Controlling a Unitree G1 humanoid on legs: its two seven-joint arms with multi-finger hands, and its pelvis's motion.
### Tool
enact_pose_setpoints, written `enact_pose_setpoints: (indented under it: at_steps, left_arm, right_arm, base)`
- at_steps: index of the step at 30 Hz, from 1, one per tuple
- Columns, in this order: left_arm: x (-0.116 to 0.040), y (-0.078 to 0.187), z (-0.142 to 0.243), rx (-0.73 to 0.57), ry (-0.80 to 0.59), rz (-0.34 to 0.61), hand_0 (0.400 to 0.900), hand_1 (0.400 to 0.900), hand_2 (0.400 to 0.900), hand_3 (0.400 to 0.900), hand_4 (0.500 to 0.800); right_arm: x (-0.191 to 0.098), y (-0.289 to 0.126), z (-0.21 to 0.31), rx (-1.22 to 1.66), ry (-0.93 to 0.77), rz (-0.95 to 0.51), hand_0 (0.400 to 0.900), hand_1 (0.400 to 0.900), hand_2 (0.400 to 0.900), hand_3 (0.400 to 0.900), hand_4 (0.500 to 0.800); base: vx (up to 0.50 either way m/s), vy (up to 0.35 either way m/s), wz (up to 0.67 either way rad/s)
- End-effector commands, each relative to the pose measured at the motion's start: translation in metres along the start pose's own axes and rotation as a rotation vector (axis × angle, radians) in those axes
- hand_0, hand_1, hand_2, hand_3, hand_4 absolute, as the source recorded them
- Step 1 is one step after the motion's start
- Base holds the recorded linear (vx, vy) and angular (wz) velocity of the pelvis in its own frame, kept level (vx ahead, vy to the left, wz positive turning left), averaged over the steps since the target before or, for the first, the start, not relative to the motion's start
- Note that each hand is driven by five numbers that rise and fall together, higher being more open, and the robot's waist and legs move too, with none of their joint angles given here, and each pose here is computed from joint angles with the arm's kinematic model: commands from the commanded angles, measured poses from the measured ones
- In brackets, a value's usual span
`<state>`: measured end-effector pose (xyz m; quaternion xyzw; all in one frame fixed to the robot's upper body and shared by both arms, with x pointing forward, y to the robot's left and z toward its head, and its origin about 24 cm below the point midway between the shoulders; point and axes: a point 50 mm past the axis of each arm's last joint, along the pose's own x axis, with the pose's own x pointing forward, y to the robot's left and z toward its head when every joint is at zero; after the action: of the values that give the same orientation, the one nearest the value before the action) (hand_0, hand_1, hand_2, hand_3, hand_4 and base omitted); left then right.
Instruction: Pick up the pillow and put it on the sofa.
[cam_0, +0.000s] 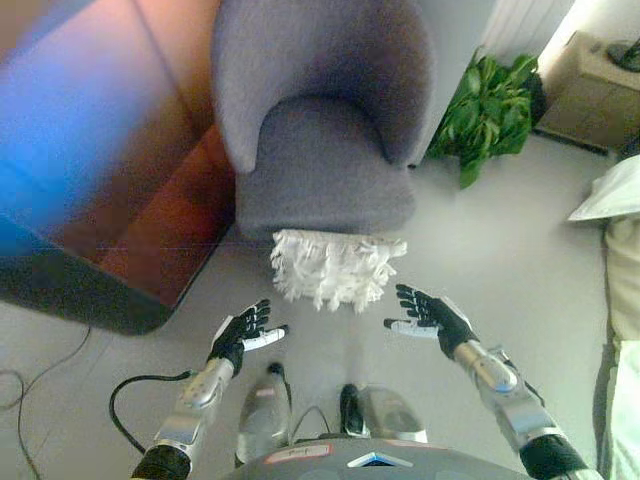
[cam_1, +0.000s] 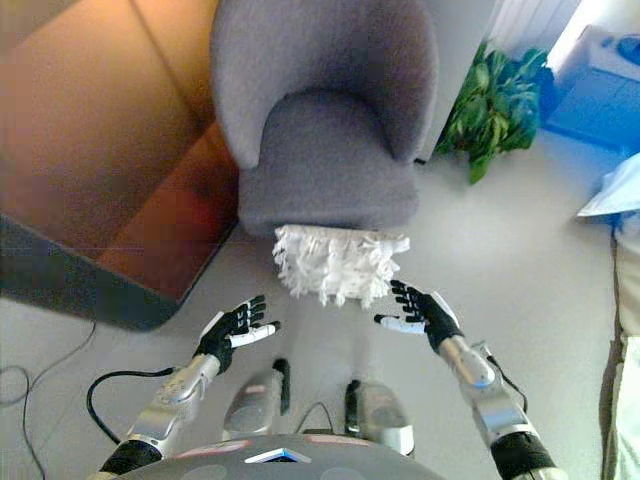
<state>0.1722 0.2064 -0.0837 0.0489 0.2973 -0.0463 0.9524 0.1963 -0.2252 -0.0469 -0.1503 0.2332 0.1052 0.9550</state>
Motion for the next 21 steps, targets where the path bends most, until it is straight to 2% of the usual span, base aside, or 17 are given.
enact_pose_setpoints:
  at_steps: [1, 6, 8, 15, 21]
  left_arm:
    - [0.008, 0.009, 0.047, -0.01, -0.221, 0.048, 0.9, 0.9, 0.9, 0.9, 0.8]
    - [0.009, 0.018, 0.058, -0.006, -0.259, 0.087, 0.9, 0.9, 0.9, 0.9, 0.8]
    - [0.008, 0.024, 0.065, 0.037, -0.275, 0.089, 0.9, 0.9, 0.9, 0.9, 0.8]
    - [0.011, 0.032, 0.076, 0.051, -0.303, 0.134, 0.9, 0.9, 0.9, 0.9, 0.8]
    - [0.017, 0.03, 0.09, 0.057, -0.349, 0.135, 0.9, 0.9, 0.9, 0.9, 0.8]
  right_arm:
    - [0.011, -0.009, 0.057, -0.034, -0.274, -0.039, 0.9, 0.9, 0.9, 0.9, 0.8]
    - [0.018, 0.003, 0.057, -0.006, -0.265, -0.022, 0.9, 0.9, 0.9, 0.9, 0.8]
    - [0.02, 0.008, 0.054, 0.013, -0.255, -0.012, 0.9, 0.9, 0.9, 0.9, 0.8]
    - [0.03, 0.009, 0.066, -0.106, -0.271, -0.028, 0.9, 0.9, 0.9, 0.9, 0.8]
    - [0.038, -0.014, 0.09, -0.427, -0.307, -0.141, 0.9, 0.9, 0.9, 0.9, 0.8]
  base:
    - [0.354, 0.218, -0.53]
    - [0.375, 0.204, -0.28]
    - [0.352, 0.232, 0.16]
    - [0.325, 0.29, 0.2]
    - [0.229, -0.053, 0.22]
